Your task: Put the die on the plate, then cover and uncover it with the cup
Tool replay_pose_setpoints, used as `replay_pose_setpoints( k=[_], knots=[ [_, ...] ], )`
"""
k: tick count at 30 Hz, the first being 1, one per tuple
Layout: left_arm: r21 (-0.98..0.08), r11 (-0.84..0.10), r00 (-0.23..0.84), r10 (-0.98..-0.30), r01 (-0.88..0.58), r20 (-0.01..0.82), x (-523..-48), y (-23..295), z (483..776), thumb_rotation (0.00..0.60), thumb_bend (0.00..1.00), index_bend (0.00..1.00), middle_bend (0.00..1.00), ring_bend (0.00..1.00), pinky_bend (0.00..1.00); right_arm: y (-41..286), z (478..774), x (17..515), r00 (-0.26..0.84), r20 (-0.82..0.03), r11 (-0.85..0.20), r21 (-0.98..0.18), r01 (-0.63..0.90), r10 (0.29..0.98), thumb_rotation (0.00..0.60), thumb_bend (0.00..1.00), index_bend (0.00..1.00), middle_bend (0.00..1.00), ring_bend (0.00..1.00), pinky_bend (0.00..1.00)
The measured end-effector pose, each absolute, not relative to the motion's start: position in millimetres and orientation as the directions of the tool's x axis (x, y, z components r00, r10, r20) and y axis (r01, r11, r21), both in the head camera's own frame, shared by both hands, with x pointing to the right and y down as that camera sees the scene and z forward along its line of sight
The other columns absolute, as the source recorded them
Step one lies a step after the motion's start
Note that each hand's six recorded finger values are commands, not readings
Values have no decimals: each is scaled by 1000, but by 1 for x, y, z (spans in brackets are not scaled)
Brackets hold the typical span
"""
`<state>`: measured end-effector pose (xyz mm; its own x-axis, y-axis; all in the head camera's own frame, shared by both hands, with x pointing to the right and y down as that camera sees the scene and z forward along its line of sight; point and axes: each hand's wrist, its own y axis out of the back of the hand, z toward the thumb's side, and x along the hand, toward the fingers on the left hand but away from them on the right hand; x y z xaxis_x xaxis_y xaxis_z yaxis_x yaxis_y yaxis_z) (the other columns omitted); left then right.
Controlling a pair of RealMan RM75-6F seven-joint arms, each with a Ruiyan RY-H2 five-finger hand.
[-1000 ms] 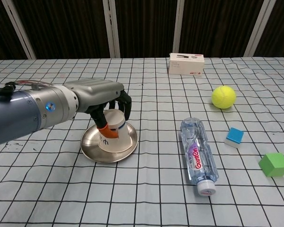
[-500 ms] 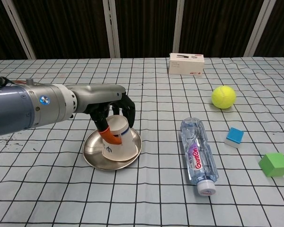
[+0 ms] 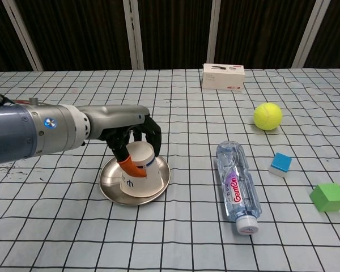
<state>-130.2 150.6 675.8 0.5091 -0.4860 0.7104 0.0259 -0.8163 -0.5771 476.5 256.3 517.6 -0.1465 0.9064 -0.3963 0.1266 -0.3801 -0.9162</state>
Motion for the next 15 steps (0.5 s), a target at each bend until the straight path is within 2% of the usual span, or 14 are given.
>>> replay_pose_setpoints(
  k=[8,15],
  knots=[
    [-613,-789,491,-514,52,703,-133,143,674,600,426,591,471,435,512,257,517,477,-146,-397,-381,-916,128,906,600,127,130,137,95,20],
    [-712,-683,448,-592,163,670,-142,132,679,600,431,597,474,441,513,257,518,477,-146,-399,-382,-915,129,905,600,127,130,137,96,20]
  ],
)
